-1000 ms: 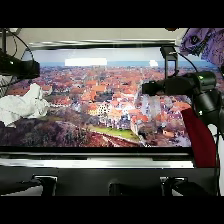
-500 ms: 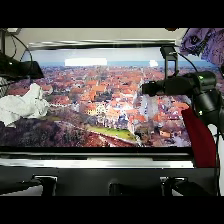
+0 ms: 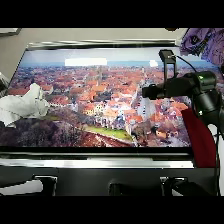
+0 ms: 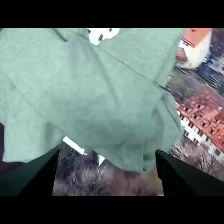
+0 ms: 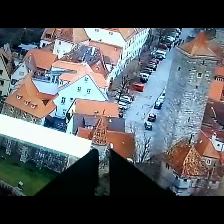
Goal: Fold the clothes and pants, and hang the long-sleeved shirts on hangers.
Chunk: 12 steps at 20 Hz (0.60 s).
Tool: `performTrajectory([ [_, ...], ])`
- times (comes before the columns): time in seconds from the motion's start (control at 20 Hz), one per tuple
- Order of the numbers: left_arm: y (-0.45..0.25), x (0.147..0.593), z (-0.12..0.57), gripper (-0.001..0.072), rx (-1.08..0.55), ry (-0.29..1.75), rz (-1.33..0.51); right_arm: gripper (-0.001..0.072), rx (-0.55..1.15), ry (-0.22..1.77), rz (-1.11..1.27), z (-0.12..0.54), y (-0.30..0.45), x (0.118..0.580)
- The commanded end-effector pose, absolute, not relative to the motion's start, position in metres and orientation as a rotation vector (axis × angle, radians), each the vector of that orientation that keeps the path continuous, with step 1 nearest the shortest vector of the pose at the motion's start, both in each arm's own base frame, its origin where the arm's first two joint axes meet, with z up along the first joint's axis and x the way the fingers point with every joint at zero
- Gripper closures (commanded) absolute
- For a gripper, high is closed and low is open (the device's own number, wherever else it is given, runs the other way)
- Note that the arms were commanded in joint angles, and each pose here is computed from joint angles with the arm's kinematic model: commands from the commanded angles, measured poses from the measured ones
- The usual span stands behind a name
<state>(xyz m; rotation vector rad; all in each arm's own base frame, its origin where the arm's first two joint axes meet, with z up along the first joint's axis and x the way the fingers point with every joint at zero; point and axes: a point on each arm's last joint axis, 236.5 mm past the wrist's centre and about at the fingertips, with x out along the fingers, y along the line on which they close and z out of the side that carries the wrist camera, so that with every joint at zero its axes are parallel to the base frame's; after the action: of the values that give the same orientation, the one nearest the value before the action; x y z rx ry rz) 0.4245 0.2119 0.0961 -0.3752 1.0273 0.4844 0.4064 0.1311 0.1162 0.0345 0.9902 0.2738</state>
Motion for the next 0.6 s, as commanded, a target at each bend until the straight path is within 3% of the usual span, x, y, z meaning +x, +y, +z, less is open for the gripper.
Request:
performTrajectory([
  [0.0, 0.261, 0.435, 0.030, -0.0013, -0.461, 0.956, 0.550, 0.0598, 0.023, 1.048, 0.273, 0.109, 0.129, 0.395],
  [0.4, 0.275, 0.472, -0.081, -0.0007, -0.472, 0.984, 0.549, 0.0568, 0.019, 1.056, 0.270, 0.108, 0.128, 0.393],
  [0.45, 0.269, 0.473, -0.081, 0.0202, -0.487, 0.989, 0.539, 0.0568, 0.018, 1.056, 0.270, 0.108, 0.128, 0.393],
  [0.5, 0.258, 0.472, -0.079, 0.0651, -0.518, 1.015, 0.523, 0.0568, 0.018, 1.057, 0.269, 0.108, 0.128, 0.393],
  [0.55, 0.247, 0.471, -0.075, 0.0687, -0.547, 1.040, 0.504, 0.0569, 0.017, 1.063, 0.269, 0.107, 0.127, 0.392],
])
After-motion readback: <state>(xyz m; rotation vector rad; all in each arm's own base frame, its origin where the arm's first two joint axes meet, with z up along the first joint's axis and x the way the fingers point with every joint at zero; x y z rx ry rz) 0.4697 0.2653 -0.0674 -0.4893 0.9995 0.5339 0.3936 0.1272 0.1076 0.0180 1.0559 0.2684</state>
